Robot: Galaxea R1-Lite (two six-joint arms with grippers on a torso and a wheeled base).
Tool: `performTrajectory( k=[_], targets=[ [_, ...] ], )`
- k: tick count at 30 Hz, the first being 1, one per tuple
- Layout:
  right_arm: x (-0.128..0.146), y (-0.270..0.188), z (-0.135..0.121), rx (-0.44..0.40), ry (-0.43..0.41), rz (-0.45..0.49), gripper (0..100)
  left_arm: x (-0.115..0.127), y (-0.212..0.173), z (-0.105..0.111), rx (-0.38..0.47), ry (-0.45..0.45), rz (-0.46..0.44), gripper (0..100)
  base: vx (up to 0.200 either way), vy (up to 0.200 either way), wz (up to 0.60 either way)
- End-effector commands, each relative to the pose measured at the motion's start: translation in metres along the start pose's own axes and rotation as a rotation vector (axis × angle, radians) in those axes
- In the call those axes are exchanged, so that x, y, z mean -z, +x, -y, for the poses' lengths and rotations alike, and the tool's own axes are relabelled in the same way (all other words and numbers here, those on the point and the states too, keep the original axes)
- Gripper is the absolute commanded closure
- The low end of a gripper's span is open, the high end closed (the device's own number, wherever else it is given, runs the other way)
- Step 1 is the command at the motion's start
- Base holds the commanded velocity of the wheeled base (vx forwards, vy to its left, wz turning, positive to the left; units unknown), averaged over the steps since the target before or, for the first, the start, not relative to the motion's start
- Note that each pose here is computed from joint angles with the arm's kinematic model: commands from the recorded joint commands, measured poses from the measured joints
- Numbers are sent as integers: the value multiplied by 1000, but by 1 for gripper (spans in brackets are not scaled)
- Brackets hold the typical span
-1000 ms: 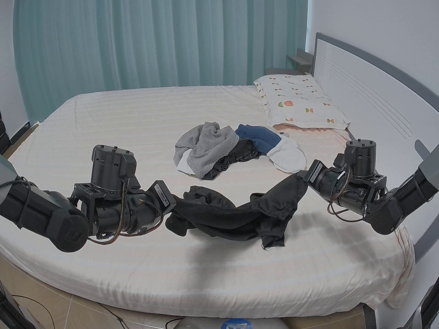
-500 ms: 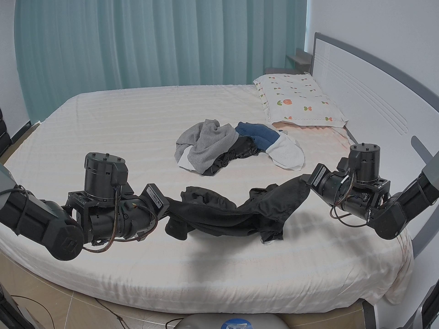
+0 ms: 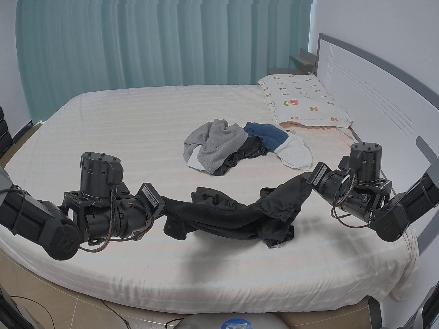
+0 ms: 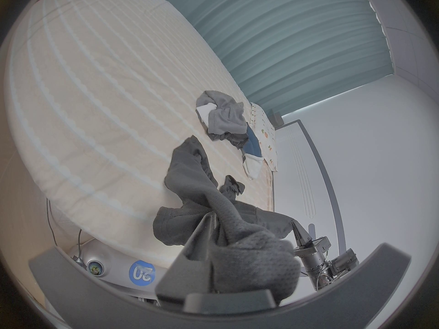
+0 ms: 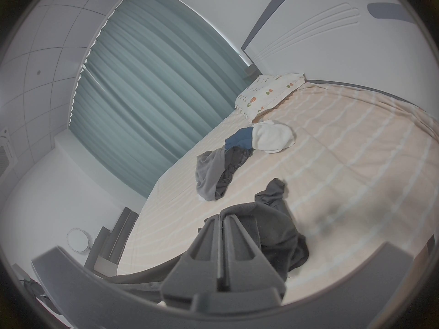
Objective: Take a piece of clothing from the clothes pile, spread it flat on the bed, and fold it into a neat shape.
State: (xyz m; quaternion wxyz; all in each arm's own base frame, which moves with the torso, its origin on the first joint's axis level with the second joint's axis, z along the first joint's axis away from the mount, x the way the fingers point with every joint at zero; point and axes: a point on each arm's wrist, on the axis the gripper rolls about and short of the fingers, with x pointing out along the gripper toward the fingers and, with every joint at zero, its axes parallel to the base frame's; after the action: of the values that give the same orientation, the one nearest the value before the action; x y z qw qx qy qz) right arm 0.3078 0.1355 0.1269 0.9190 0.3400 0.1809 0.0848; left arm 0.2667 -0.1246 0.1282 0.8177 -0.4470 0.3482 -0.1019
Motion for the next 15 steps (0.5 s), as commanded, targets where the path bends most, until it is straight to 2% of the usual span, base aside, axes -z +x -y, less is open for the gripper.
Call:
performTrajectory(
  k=[1,5,15],
  targets=[
    [-1,-1,-4,-21,0,18,100,-4,-7,3,18,-1,19,100,0,200,0],
    [-5,-1,-8,-77,-5,76,100,-8,-16,7,38,-2,41,100,0,200,0],
    [-12,-2,-12,-115,10,123,100,-11,-19,5,38,-8,56,100,0,200,0]
  ],
)
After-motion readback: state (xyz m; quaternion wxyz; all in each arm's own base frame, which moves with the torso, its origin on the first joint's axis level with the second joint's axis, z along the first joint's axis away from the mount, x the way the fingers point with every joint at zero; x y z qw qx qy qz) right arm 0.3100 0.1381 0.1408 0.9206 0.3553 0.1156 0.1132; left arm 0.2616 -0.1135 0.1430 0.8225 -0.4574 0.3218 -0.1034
